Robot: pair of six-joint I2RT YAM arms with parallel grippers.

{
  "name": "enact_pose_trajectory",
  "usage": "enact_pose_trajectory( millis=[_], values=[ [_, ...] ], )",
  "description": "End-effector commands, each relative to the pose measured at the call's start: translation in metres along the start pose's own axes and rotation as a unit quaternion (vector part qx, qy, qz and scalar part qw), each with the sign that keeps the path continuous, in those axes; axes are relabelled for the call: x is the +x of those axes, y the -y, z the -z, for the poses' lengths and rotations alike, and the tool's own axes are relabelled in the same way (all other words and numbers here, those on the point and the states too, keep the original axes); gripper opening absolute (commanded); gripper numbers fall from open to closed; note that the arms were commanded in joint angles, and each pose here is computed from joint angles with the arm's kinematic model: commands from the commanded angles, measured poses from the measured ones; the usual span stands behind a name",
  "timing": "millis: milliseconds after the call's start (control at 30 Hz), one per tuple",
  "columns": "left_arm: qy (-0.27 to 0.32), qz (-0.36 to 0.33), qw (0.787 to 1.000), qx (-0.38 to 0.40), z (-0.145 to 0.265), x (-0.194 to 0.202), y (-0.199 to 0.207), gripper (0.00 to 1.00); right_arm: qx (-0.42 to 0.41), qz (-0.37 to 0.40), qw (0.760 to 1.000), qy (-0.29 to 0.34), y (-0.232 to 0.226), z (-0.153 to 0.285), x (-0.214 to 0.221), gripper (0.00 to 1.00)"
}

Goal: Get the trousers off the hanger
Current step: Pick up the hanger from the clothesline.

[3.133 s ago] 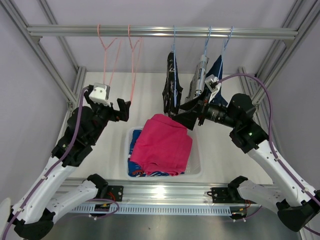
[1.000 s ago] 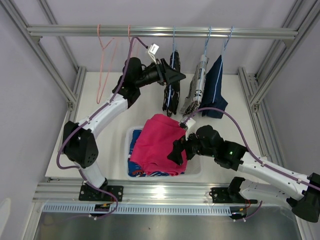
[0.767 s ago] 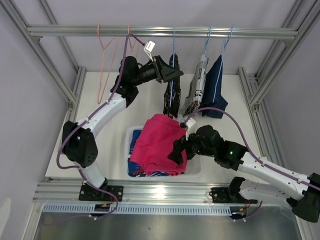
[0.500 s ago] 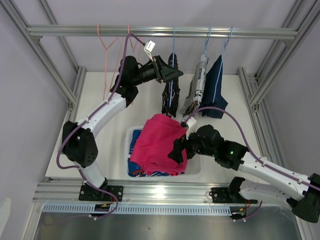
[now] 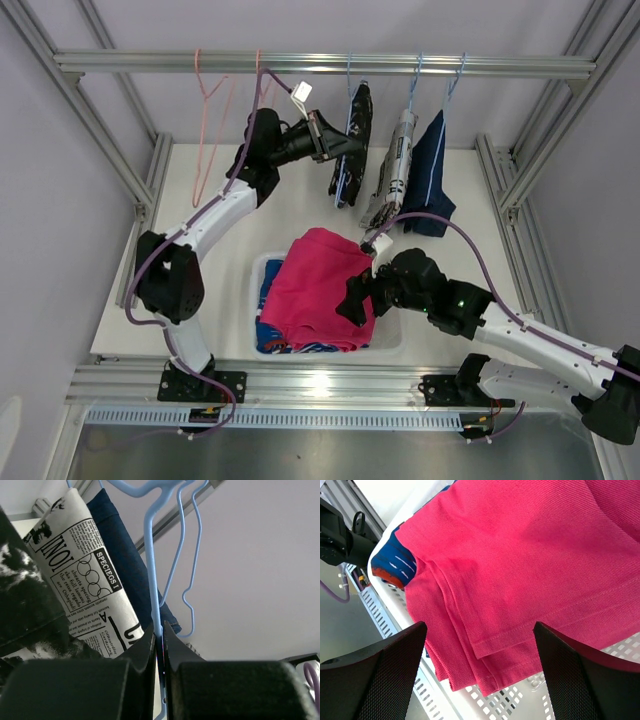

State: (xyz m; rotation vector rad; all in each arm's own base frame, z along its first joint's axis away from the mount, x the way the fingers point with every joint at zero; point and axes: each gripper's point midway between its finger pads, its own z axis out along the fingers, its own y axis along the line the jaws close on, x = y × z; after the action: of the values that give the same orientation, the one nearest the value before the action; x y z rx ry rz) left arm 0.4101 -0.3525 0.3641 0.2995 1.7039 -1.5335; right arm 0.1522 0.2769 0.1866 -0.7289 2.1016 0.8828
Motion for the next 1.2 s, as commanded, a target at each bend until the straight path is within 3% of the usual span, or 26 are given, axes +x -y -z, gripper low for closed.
enact_pose_trajectory(
  millis=[0, 67, 400, 867, 1167],
  values=[
    [0.005, -0.064, 0.995, 0.074, 0.001, -0.017, 0.051, 0.04, 0.002, 0.011, 1.0, 0.025, -0.002, 0.003, -0.02, 0.93],
    [0.008, -0.065, 0.995, 0.08, 0.001, -0.018, 0.055, 0.01, 0.003, 0.01, 1.0, 0.024, -0.001, 0.002, -0.02, 0.93],
    [0.039, -0.079, 0.988, 0.129, 0.016, -0.037, 0.101, 0.0, 0.012, 0.008, 1.0, 0.022, 0.002, 0.001, -0.016, 0.93],
    [0.075, -0.135, 0.982, 0.113, 0.023, -0.093, 0.156, 0.01, 0.002, 0.01, 1.0, 0.025, -0.003, 0.004, -0.017, 0.93],
    [0.098, -0.152, 0.981, 0.07, 0.016, -0.116, 0.15, 0.0, -0.005, 0.011, 0.999, 0.031, -0.007, 0.007, -0.016, 0.93]
  ],
)
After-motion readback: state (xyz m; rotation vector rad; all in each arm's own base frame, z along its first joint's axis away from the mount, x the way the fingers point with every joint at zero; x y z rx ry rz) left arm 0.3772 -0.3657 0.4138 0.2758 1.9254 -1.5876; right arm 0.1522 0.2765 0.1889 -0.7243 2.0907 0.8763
